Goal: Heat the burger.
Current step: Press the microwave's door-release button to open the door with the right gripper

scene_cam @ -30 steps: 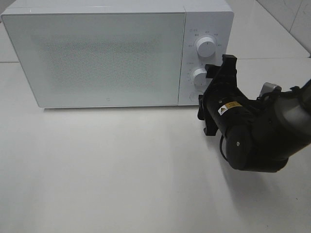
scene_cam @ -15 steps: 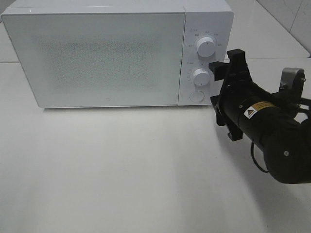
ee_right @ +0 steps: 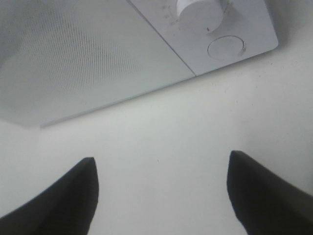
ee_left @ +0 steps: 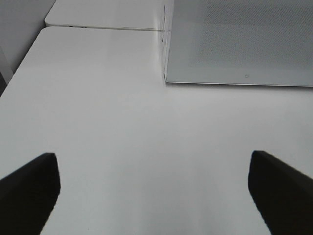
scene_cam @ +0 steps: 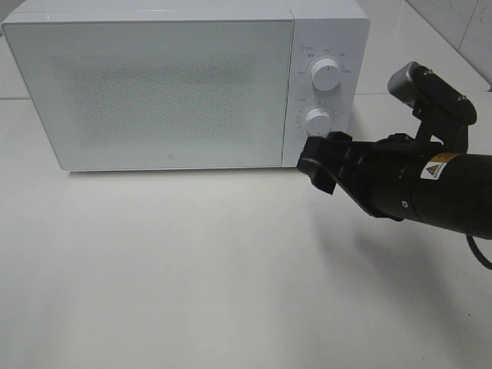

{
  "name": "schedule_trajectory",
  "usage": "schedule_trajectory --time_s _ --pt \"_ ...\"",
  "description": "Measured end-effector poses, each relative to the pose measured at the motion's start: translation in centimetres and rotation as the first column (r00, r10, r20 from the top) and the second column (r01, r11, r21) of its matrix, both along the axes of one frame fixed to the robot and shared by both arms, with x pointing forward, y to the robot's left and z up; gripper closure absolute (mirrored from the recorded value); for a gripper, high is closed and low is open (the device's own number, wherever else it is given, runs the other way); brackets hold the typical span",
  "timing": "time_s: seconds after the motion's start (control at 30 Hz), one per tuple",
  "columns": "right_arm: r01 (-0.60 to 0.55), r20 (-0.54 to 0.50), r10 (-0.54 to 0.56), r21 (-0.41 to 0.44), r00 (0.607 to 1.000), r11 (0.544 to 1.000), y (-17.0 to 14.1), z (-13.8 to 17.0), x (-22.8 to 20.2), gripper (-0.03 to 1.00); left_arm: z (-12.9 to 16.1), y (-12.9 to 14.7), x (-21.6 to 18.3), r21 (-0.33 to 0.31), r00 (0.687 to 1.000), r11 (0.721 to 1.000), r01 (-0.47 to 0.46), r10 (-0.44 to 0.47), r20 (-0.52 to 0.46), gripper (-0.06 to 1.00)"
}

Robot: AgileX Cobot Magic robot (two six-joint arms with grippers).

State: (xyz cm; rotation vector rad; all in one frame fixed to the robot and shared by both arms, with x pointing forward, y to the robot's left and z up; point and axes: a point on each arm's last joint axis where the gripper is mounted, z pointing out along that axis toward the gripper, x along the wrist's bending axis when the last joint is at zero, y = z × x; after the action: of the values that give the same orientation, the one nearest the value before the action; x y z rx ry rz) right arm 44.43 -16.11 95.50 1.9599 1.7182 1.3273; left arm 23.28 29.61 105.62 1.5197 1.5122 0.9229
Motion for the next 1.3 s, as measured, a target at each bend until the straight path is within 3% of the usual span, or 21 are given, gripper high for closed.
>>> schedule_trajectory --time_s 0.03,0.1,0.33,0.37,0.43,0.47,0.53,0.6,0.83,0.97,1.3 --pt "0.000 0.000 0.000 0.000 1.000 1.000 0.0 0.0 0.0 0.28 0.0 0.0 0.0 0.000 1.000 1.000 0.000 0.000 0.000 -0.05" --pt "-0.117 -0.020 0.115 -0.098 0.993 0.988 -0.1 0.4 -0.9 0.28 0.0 0.0 0.0 0.000 1.000 1.000 0.000 0.000 0.000 -0.05" --pt "-0.309 -0.034 0.309 -0.212 0.950 0.927 -0.4 2.2 -2.8 0.28 0.0 0.0 0.0 0.000 1.000 1.000 0.000 0.000 0.000 -0.05" --pt "-0.371 -0.048 0.372 -0.247 0.927 0.895 -0.4 3.2 -3.2 0.28 0.0 0.0 0.0 0.000 1.000 1.000 0.000 0.000 0.000 -0.05" --pt "-0.393 -0.051 0.394 -0.262 0.917 0.881 -0.4 3.7 -3.3 0.28 0.0 0.0 0.0 0.000 1.000 1.000 0.000 0.000 0.000 -0.05" --pt "-0.442 -0.068 0.444 -0.304 0.893 0.844 -0.5 4.8 -3.6 0.28 0.0 0.0 0.0 0.000 1.000 1.000 0.000 0.000 0.000 -0.05" --pt "-0.457 -0.070 0.460 -0.319 0.885 0.830 -0.5 5.3 -3.8 0.28 0.0 0.0 0.0 0.000 1.000 1.000 0.000 0.000 0.000 -0.05" --pt "-0.508 -0.112 0.506 -0.366 0.855 0.779 -1.1 7.1 -4.6 0.28 0.0 0.0 0.0 0.000 1.000 1.000 0.000 0.000 0.000 -0.05" --pt "-0.549 -0.135 0.544 -0.387 0.828 0.741 -2.2 9.6 -6.4 0.28 0.0 0.0 0.0 0.000 1.000 1.000 0.000 0.000 0.000 -0.05" --pt "-0.550 -0.117 0.559 -0.428 0.821 0.717 -3.6 10.9 -8.0 0.23 0.0 0.0 0.0 0.000 1.000 1.000 0.000 0.000 0.000 -0.05" --pt "-0.528 -0.098 0.549 -0.455 0.830 0.717 -6.2 12.4 -11.1 0.19 0.0 0.0 0.0 0.000 1.000 1.000 0.000 0.000 0.000 -0.05"
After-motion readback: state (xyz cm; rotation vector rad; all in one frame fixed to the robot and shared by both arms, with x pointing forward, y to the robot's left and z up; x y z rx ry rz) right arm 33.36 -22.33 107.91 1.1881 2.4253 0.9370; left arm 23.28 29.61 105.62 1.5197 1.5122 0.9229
